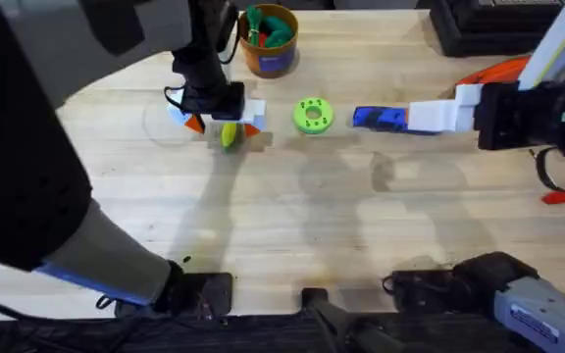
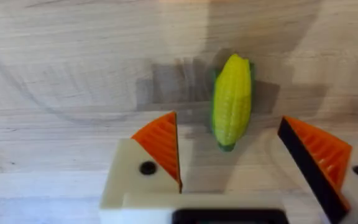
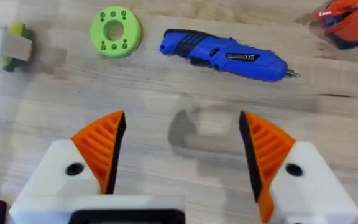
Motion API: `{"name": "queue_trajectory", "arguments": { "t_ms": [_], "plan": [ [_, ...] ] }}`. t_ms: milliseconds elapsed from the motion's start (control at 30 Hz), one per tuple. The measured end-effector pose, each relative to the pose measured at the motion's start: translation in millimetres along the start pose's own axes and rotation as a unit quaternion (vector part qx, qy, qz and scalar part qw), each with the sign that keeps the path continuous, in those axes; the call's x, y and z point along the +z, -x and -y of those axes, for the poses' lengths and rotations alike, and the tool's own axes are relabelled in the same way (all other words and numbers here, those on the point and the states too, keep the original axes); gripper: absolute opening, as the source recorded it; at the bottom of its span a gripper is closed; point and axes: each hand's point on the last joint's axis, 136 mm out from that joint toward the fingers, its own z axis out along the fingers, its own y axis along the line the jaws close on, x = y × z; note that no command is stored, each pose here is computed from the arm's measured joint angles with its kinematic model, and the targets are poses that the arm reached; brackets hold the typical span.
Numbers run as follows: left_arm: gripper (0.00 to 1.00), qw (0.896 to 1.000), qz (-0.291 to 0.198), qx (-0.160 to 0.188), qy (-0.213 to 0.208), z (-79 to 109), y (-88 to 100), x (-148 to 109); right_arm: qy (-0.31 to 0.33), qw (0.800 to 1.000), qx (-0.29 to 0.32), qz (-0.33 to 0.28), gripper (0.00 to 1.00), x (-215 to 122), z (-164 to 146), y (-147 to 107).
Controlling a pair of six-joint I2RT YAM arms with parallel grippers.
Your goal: Pick up the gripper from the table and insert it into the empty holder that is missing its gripper. Then pick up a screw, insert it into the mounting hole, and use the screwdriver to tighten it. Finally, clean up the table by picking up the vegetable and placing it into the bucket.
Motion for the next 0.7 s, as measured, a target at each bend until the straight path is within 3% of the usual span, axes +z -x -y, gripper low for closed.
{"name": "queue_trajectory", "arguments": {
  "t_ms": [200,433,700],
  "plan": [
    [0.992,1.0,-0.017,0.0,0.004,-0.4,-1.8,11,0.0,1.0,0.0,0.0,0.988,0,0,0],
    [0.857,1.0,-0.01,-0.003,0.002,1.6,7.6,23,0.0,1.0,0.0,0.0,0.989,0,0,0],
    [0.851,1.0,-0.007,-0.004,0.001,2.1,9.7,25,-0.001,1.0,0.0,-0.004,0.989,0,0,-2]
  ]
}}
